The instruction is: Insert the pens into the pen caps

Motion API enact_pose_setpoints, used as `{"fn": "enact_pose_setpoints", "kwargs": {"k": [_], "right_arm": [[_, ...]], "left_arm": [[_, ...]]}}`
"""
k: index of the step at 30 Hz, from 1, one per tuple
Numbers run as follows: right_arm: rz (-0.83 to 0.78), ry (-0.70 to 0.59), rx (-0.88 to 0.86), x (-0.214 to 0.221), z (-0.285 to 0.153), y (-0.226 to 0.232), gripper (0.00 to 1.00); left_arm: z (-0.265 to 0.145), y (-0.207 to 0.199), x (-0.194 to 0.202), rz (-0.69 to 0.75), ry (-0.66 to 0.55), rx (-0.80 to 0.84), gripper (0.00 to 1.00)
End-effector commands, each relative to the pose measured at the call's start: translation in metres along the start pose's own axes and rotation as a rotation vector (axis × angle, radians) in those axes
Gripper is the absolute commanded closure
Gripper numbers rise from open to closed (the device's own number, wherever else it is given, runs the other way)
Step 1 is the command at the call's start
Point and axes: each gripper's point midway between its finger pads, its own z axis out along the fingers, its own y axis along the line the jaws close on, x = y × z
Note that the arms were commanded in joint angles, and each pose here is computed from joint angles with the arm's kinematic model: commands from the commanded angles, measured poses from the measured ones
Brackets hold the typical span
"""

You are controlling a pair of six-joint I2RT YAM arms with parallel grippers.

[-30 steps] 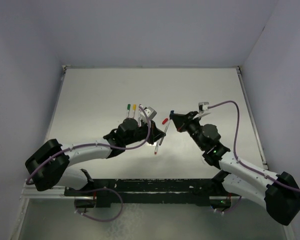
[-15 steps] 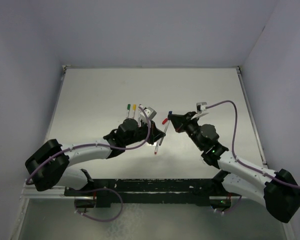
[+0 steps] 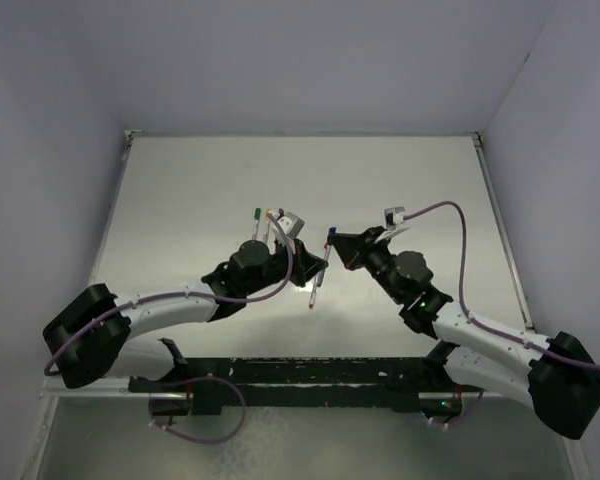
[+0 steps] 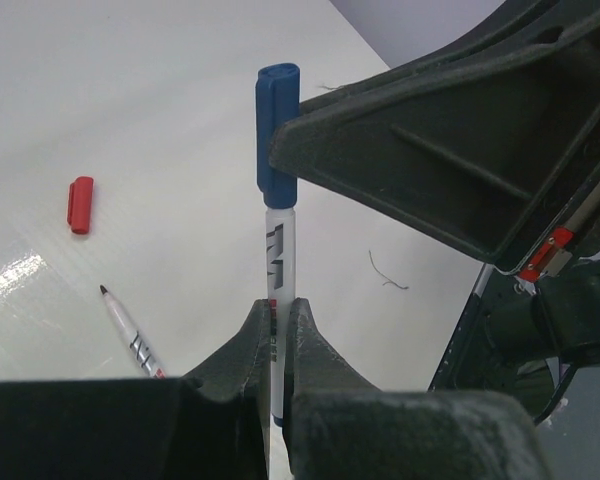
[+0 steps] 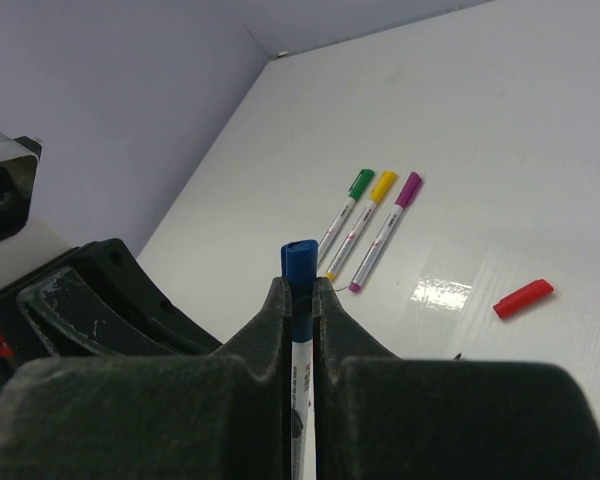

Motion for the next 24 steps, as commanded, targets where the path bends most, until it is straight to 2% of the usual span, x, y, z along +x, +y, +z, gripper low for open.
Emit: {"fn": "enact_pose_setpoints", "kwargs": {"k": [1, 9, 24], "right_arm": [[0.001, 0.028, -0.054, 0.006, 0.005, 0.018, 1.0], [-0.023, 0.119, -0.042, 0.03, 0.011, 0.022, 1.0], [-0.139, 0.344, 0.073, 0.089, 0.012, 0.01, 1.0]], "left_arm": [[-0.005, -0.015, -0.053, -0.02, -0.201, 0.032, 1.0], [-0.02, -0.022, -0.093, -0.004, -0.354, 0.024, 1.0], [-0.044, -0.021, -0.163, 0.094, -0.55, -0.058, 1.0]]}}
